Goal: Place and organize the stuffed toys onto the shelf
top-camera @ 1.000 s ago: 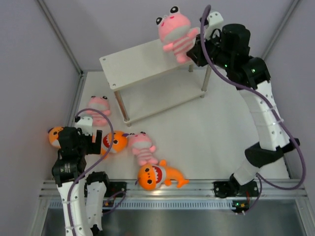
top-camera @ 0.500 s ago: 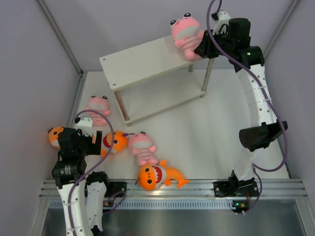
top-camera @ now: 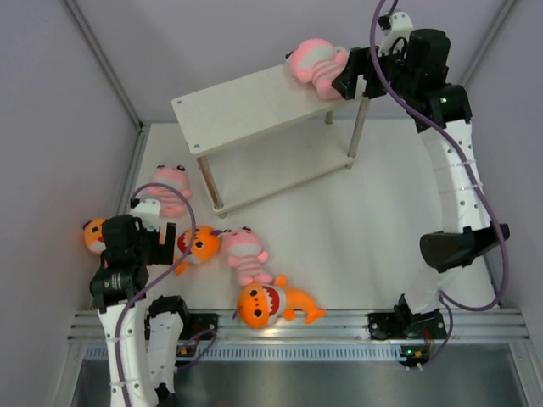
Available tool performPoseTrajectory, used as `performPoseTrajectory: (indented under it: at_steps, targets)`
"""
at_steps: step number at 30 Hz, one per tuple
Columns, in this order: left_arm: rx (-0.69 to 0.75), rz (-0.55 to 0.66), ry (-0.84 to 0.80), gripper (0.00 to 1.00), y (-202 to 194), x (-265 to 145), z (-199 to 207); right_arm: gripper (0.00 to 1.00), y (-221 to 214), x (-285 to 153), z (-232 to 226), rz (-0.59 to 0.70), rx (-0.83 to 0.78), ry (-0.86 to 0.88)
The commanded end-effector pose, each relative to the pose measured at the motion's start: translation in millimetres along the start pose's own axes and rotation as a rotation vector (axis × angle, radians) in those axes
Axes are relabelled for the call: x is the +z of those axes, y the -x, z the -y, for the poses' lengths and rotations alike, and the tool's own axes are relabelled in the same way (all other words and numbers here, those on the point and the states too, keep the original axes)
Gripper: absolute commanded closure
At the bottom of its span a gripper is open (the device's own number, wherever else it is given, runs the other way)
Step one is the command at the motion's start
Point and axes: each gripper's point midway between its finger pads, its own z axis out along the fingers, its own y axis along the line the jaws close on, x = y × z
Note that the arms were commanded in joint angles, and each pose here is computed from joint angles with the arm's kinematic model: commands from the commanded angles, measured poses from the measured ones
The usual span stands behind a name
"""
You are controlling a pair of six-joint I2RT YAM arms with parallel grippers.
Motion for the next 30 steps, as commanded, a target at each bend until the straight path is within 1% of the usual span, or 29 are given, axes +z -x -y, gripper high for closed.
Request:
performPoseTrajectory:
  at_steps: [1,2,3,4,5,6,7,8,9,10,11,12,13,15,16,17,18,19,20,22,23,26,27,28,30]
  targets:
    - [0.004,-0.110,0.013,0.02,-0.4,16.9,-8.4,0.01,104.5,-110.4,-35.9,0.384,-0.073,-0.007]
    - [0.002,-0.122,0.026,0.02,4.5,18.2,-13.1,0.01,102.0,-116.0,-37.2,0.398,-0.065,-0.009]
    - [0.014,-0.161,0.010,0.04,6.2,27.1,-13.3,0.01,108.2,-129.7,-42.3,0.440,-0.069,-0.009]
    - [0.018,-0.165,0.003,0.04,10.0,30.6,-13.9,0.01,117.3,-157.1,-53.4,0.514,-0.083,0.003]
    - [0.022,-0.133,-0.018,0.04,23.5,34.2,-12.9,0.01,118.0,-168.9,-60.1,0.539,-0.084,0.014]
    - [0.034,-0.148,-0.039,0.04,27.6,43.5,-12.2,0.01,117.0,-178.1,-67.3,0.556,-0.086,0.037]
    - [0.033,-0.152,-0.051,0.04,31.3,49.4,-11.6,0.01,105.5,-190.1,-74.9,0.554,-0.085,0.060]
    - [0.033,-0.141,-0.050,0.05,39.3,55.8,-13.5,0.01,103.1,-195.4,-85.3,0.575,-0.095,0.100]
    - [0.031,-0.173,-0.058,0.05,41.8,67.7,-14.6,0.00,92.9,-197.3,-96.8,0.567,-0.104,0.158]
    - [0.028,-0.183,-0.058,0.07,44.4,74.6,-15.8,0.01,67.5,-195.1,-102.4,0.535,-0.103,0.192]
    - [0.025,-0.208,-0.058,0.08,45.4,86.8,-17.1,0.01,57.7,-194.9,-117.7,0.537,-0.128,0.259]
    - [0.023,-0.217,-0.060,0.08,45.2,93.0,-16.7,0.01,42.9,-192.0,-122.4,0.515,-0.129,0.281]
    - [0.020,-0.220,-0.064,0.08,45.3,97.6,-16.0,0.01,12.3,-180.9,-125.0,0.458,-0.122,0.305]
    - [0.015,-0.229,-0.086,0.09,43.6,108.4,-11.7,0.04,-24.0,-169.7,-150.3,0.392,-0.136,0.413]
    - [0.014,-0.241,-0.092,0.09,39.2,112.1,-10.0,0.05,-61.4,-152.9,-157.0,0.309,-0.123,0.450]
    - [0.019,-0.255,-0.100,0.09,34.8,119.5,-7.9,0.05,-97.7,-142.6,-176.7,0.235,-0.134,0.528]
    - [0.023,-0.262,-0.102,0.09,33.7,123.8,-8.1,0.06,-99.8,-145.7,-187.6,0.236,-0.147,0.561]
    - [0.026,-0.277,-0.106,0.09,29.0,128.6,-6.9,0.06,-129.9,-133.8,-194.0,0.167,-0.146,0.584]
    - [0.036,-0.304,-0.112,0.09,23.5,137.6,-6.1,0.06,-144.8,-135.5,-211.6,0.138,-0.158,0.635]
    - [0.041,-0.312,-0.083,0.10,23.1,151.2,-11.4,0.06,-167.4,-128.7,-223.6,0.086,-0.163,0.663]
    - [0.042,-0.339,-0.081,0.10,17.7,161.2,-11.4,0.06,-174.2,-133.0,-236.4,0.070,-0.170,0.705]
    - [0.051,-0.309,-0.077,0.14,25.4,184.3,-13.5,0.06,-187.8,-137.7,-257.3,0.039,-0.195,0.769]
    - [0.055,-0.299,-0.078,0.21,27.5,189.2,-13.1,0.05,-191.0,-137.7,-260.3,0.032,-0.207,0.775]
    - [0.054,-0.272,-0.079,0.25,32.9,195.8,-13.2,0.05,-195.2,-140.5,-265.5,0.021,-0.214,0.788]
    - [0.056,-0.287,-0.102,0.33,28.0,205.7,-9.0,0.05,-197.9,-139.6,-265.9,0.016,-0.218,0.772]
